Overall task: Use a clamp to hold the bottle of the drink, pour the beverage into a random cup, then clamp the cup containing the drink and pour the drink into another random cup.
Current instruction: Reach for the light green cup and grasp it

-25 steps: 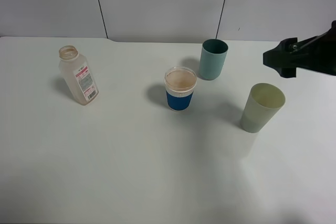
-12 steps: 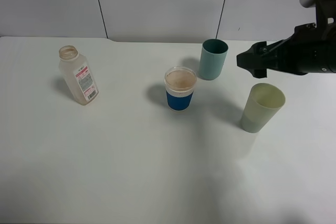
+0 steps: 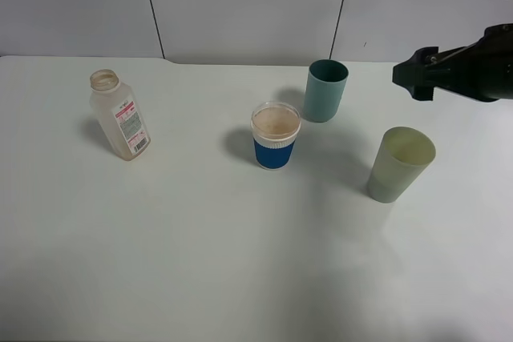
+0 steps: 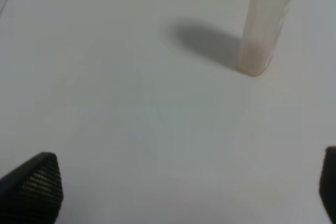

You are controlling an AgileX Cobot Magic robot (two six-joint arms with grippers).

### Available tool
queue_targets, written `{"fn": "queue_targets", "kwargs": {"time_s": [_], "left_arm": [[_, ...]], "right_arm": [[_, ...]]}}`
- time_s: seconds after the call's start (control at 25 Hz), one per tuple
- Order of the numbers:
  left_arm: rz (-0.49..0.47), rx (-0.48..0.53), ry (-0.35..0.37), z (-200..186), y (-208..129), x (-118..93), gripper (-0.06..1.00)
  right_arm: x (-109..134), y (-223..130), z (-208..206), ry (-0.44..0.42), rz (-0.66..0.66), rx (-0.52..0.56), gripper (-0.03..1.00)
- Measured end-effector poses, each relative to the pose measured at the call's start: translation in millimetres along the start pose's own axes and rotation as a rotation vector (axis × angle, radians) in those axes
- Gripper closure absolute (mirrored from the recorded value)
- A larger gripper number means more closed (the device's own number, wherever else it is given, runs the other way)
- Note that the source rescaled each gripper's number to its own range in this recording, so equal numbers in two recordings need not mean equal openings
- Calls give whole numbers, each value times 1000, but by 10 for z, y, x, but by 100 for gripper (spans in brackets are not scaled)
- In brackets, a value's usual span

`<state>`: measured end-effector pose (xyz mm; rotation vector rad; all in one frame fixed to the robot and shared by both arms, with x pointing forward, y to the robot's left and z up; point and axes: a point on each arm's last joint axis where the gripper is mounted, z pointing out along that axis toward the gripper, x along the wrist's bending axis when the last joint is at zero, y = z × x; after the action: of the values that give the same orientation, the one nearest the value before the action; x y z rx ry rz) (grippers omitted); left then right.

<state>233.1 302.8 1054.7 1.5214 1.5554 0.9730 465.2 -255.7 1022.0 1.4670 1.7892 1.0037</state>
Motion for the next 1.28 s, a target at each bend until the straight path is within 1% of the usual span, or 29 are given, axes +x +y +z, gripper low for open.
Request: {"fn": "queue_targets", "kwargs": {"time_s": [0.04,0.16,0.28,0.64,0.92,1.08,1.2,1.28], "left_arm": [[0,0,0,0,0,0,-5],[0,0,0,0,0,0,-5],[0,0,0,0,0,0,-5],[0,0,0,0,0,0,-5],[0,0,0,0,0,0,-5],[0,0,0,0,0,0,-5],[0,0,0,0,0,0,-5],[0,0,0,0,0,0,-5]], "right_arm": [[-6,-1,0,-2,1,1,16],[2,-14,0,6,1,15,2],[6,-21,0,11,0,23,-2],[18,-37,-1,25,-26,40,-3],[35,-21,-2,46,-30,26,-3],[44,-23,0,57,-56,27,-3],[33,-39,0,45,-123,42,-3],[19,-50,0,29,-108,54,-3]]}}
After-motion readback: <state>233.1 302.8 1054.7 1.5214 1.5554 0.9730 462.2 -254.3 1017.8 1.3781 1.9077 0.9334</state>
